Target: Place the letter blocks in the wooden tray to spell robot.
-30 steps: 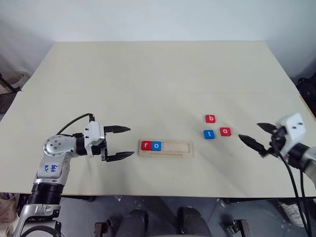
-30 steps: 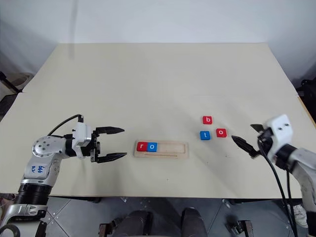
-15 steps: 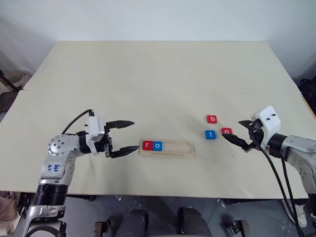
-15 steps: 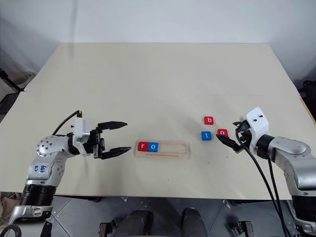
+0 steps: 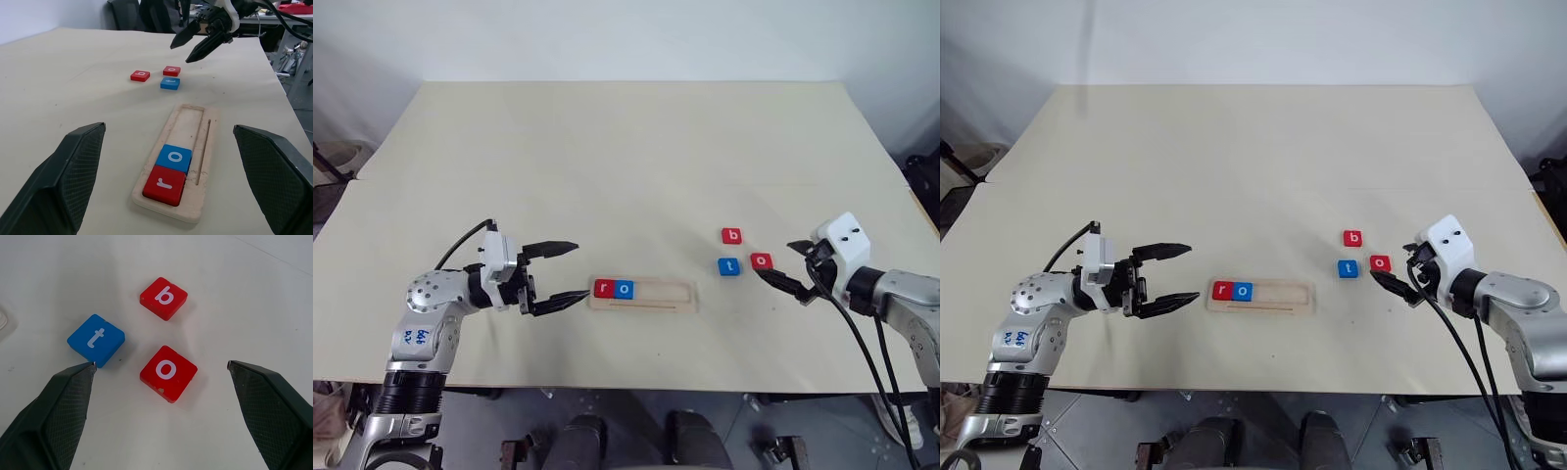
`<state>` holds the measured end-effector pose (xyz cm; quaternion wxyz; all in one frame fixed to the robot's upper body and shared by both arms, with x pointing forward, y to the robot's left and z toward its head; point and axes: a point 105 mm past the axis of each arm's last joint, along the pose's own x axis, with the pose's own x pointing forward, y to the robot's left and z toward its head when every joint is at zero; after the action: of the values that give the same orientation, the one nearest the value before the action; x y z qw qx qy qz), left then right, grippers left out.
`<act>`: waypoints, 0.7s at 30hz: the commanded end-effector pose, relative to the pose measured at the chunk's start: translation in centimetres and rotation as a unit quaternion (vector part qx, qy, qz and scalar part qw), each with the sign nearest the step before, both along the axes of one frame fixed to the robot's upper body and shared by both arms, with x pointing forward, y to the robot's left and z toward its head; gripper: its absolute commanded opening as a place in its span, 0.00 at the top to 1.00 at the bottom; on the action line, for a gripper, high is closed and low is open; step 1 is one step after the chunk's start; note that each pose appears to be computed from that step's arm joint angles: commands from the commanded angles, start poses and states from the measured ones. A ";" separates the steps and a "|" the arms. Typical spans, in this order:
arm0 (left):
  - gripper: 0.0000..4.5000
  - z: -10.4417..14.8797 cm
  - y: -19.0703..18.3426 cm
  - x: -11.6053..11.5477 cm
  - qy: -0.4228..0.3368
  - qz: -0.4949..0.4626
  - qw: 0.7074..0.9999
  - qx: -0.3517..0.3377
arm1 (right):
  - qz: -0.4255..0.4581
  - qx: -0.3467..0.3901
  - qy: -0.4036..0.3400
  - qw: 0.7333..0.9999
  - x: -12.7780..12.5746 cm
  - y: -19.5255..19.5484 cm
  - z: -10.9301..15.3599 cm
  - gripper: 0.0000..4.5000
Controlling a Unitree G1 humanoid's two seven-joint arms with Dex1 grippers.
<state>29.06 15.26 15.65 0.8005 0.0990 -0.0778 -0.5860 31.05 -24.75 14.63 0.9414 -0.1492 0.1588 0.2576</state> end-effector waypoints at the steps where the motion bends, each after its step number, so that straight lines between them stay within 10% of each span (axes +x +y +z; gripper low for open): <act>1: 0.01 1.1 -0.3 -0.3 -0.024 -0.012 1.000 -0.002 | -0.003 0.002 -0.031 1.000 0.0 0.0 1.2 0.00; 21: 0.01 0.8 0.3 -0.3 -0.026 0.002 1.000 0.002 | -0.036 0.030 -0.040 0.998 0.4 1.8 1.2 0.00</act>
<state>29.02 15.30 15.70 0.7996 0.1025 -0.0816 -0.5860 31.36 -23.55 14.15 0.9542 -0.1215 0.1450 0.2317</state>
